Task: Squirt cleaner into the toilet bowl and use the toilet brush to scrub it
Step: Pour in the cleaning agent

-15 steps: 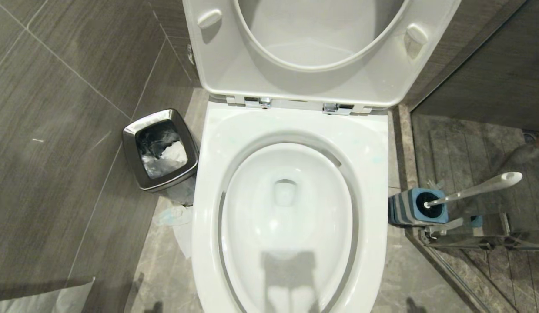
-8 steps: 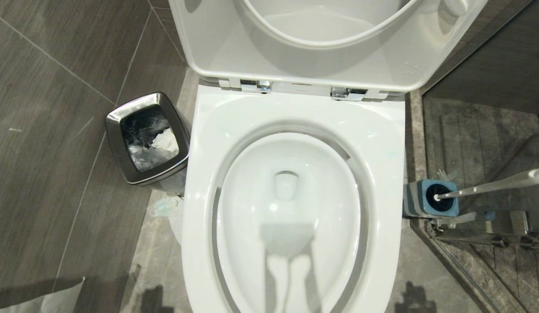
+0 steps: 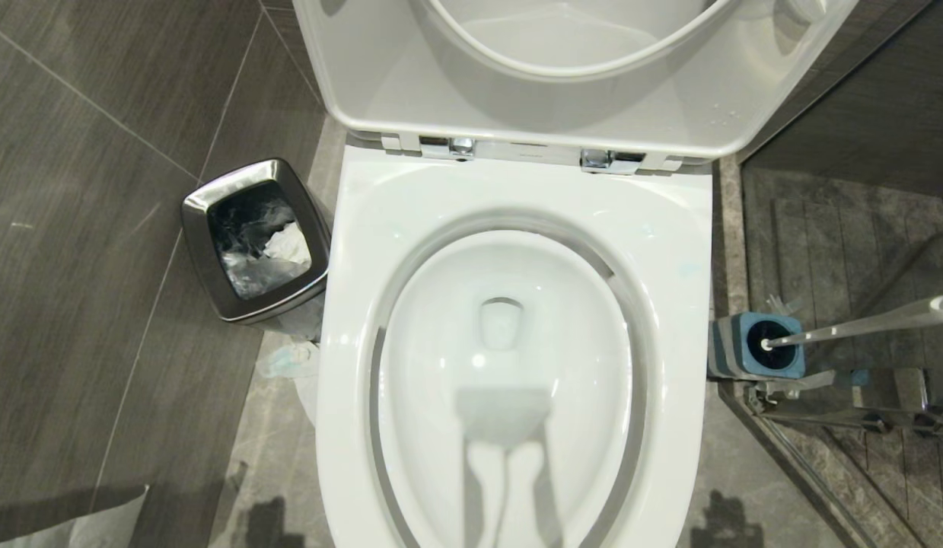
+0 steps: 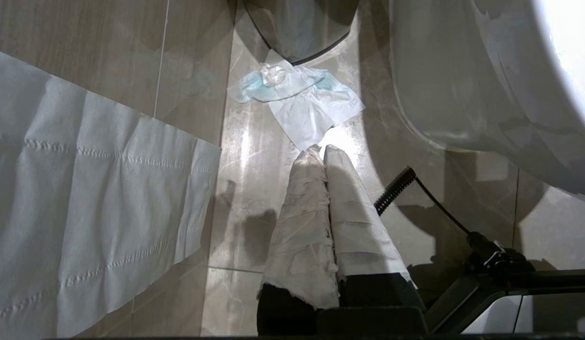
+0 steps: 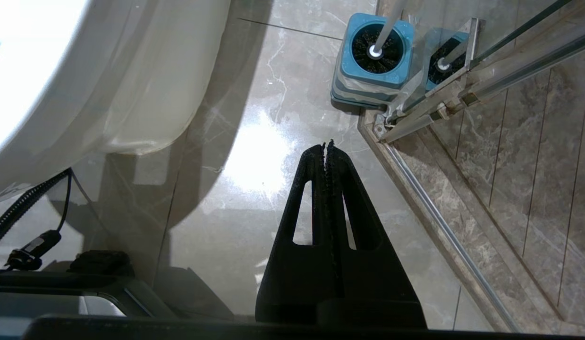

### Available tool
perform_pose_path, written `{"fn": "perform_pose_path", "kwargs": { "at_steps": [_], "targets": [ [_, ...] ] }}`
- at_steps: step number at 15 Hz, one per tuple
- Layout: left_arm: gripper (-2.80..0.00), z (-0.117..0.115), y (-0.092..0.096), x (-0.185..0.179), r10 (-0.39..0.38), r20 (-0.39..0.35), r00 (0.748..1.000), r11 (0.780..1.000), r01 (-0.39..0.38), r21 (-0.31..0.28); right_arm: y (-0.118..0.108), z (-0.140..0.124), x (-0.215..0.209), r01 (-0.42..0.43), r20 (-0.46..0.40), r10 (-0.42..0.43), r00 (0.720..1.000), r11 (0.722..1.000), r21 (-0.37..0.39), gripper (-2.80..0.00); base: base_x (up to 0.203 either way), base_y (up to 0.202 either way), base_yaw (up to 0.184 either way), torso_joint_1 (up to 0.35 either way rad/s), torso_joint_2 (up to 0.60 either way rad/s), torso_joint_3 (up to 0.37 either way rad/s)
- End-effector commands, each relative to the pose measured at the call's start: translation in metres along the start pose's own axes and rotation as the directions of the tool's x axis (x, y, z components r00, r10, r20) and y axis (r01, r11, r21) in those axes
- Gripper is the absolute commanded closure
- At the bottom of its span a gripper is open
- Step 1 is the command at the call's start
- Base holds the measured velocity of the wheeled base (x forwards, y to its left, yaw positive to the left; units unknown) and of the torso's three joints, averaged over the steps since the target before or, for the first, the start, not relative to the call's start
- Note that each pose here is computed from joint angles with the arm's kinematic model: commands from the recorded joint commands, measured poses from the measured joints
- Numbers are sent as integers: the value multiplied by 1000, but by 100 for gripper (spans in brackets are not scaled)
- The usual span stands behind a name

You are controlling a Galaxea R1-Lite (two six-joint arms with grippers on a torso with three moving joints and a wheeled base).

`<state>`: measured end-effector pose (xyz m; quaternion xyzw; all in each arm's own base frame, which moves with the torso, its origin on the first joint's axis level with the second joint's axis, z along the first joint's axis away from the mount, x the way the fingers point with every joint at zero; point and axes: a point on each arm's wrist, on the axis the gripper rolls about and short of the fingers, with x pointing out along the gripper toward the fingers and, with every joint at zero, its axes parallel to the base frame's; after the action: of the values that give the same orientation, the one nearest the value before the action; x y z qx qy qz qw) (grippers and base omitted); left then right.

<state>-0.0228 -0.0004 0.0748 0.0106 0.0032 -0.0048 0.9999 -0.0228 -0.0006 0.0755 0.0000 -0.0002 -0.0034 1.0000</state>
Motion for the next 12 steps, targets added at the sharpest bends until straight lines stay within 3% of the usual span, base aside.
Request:
{"fn": "perform_pose_path", "kwargs": {
  "at_steps": [1,4,7,10,12],
  "targets": [
    [0,0,0,0,0,-3,1000,1000,0,-1,0,0,0,1,0,-1,1000,1000,3,0,0,0,0,0,0,0],
    [0,0,0,0,0,-2,1000,1000,0,-1,0,8,-3,3,-11,-3,1000,999,35,0,0,0,0,0,0,0],
    [0,0,0,0,0,-3,1000,1000,0,-1,0,24,-13,0,-220,9,975,999,40,0,0,0,0,0,0,0],
    [0,0,0,0,1,-3,1000,1000,-1,-1,0,42,-4,3,-306,9,952,999,40,0,0,0,0,0,0,0],
    [0,0,0,0,0,-2,1000,1000,0,-1,1,64,16,4,-403,12,915,999,41,0,0,0,0,0,0,0]
  ]
}}
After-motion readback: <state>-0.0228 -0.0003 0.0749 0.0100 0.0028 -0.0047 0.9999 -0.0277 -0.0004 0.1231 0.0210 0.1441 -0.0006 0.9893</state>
